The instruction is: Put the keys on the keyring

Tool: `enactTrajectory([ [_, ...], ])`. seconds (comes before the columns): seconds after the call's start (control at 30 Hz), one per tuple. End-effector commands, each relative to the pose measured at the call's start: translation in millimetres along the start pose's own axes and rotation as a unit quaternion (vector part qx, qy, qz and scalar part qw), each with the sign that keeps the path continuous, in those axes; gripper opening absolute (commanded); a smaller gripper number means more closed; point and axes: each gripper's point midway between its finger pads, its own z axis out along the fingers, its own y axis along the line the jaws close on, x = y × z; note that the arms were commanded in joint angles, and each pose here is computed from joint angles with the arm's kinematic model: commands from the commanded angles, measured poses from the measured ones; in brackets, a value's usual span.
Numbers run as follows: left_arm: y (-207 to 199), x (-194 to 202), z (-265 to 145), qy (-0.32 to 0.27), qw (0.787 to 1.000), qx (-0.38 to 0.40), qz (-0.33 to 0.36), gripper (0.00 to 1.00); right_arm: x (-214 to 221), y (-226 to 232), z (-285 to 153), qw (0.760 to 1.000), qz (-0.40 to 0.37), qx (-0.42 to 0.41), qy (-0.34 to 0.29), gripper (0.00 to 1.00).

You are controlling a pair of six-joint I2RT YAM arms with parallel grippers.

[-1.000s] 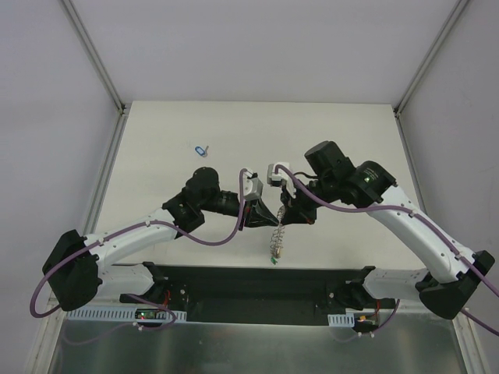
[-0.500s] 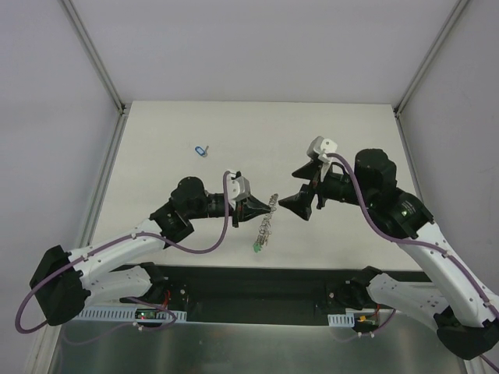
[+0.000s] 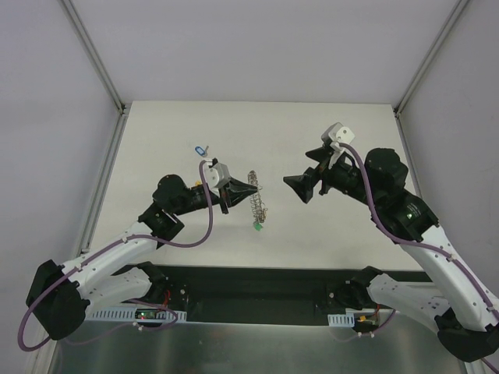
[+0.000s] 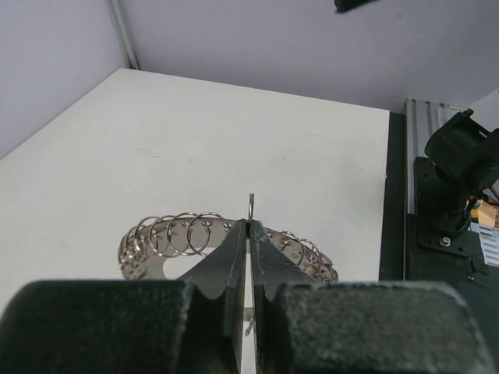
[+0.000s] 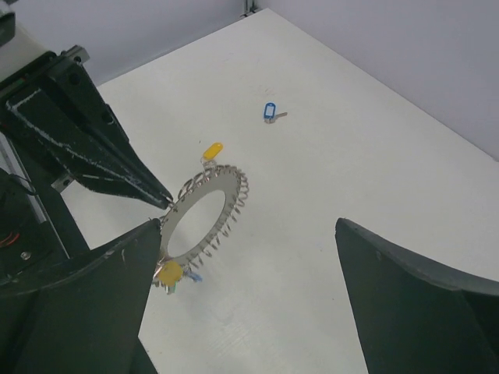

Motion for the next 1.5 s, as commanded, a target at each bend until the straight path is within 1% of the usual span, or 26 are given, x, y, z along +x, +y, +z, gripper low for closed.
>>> enactTrajectory([
  [0.0, -6.5, -38.5, -5.2, -0.063, 0.998, 0.017, 0.025, 0.0, 1.9, 14.9, 4.5, 0.998, -0.022, -0.049, -0.02, 0.99],
  [0.03, -6.9, -39.5, -5.7, -0.064, 0.997, 0.019, 0.025, 0.0, 4.6, 18.8, 6.9, 0.998, -0.026, -0.063, -0.017, 0.97],
  [0.07, -9.9, -42.2, -6.6, -0.067, 0.997, 0.026, 0.024, 0.0, 7.2, 28.6, 8.4, 0.995, -0.032, -0.095, -0.018, 0.92],
  [0.2, -17.6, -50.9, -7.4, -0.068, 0.996, 0.046, 0.024, 0.0, 10.6, 47.1, 18.4, 0.985, -0.05, -0.158, -0.047, 0.86],
  [0.27, -20.5, -52.6, -7.9, -0.066, 0.996, 0.054, 0.019, 0.0, 16.4, 52.5, 23.3, 0.981, -0.055, -0.18, -0.041, 0.81],
  [0.43, -26.3, -62.3, -7.3, -0.069, 0.995, 0.069, 0.014, 0.0, 21.4, 60.5, 28.8, 0.974, -0.068, -0.215, -0.04, 0.71],
  [0.67, -33.1, -72.5, -6.2, -0.07, 0.993, 0.09, 0.01, 0.0, 26.9, 66.7, 30.3, 0.964, -0.076, -0.251, -0.037, 0.54],
  [0.73, -33.1, -73.5, -5.9, -0.07, 0.993, 0.092, 0.01, 0.0, 26.7, 68.0, 30.0, 0.963, -0.076, -0.258, -0.037, 0.53],
  [0.87, -35.1, -77.4, -5.7, -0.072, 0.993, 0.098, 0.008, 0.0, 26.7, 70.7, 29.1, 0.959, -0.077, -0.27, -0.038, 0.47],
  [1.03, -35.9, -77.4, -4.7, -0.071, 0.992, 0.101, 0.004, 0.0, 24.4, 77.2, 26.6, 0.953, -0.075, -0.291, -0.041, 0.45],
  [1.2, -35.9, -78.8, -3.9, -0.07, 0.992, 0.103, 0.003, 0.0, 23.0, 80.8, 26.7, 0.949, -0.07, -0.305, -0.04, 0.38],
  [1.23, -36.3, -77.8, -3.3, -0.069, 0.992, 0.105, 0.001, 0.0, 23.1, 81.9, 26.7, 0.947, -0.069, -0.31, -0.04, 0.32],
  [1.27, -36.4, -77.9, -3.1, -0.069, 0.992, 0.105, 0.001, 0.0, 22.4, 82.3, 27.3, 0.947, -0.069, -0.312, -0.04, 0.29],
  [1.47, -36.2, -76.3, -1.7, -0.066, 0.992, 0.108, -0.004, 0.0, 20.6, 84.8, 27.9, 0.943, -0.067, -0.322, -0.041, 0.29],
])
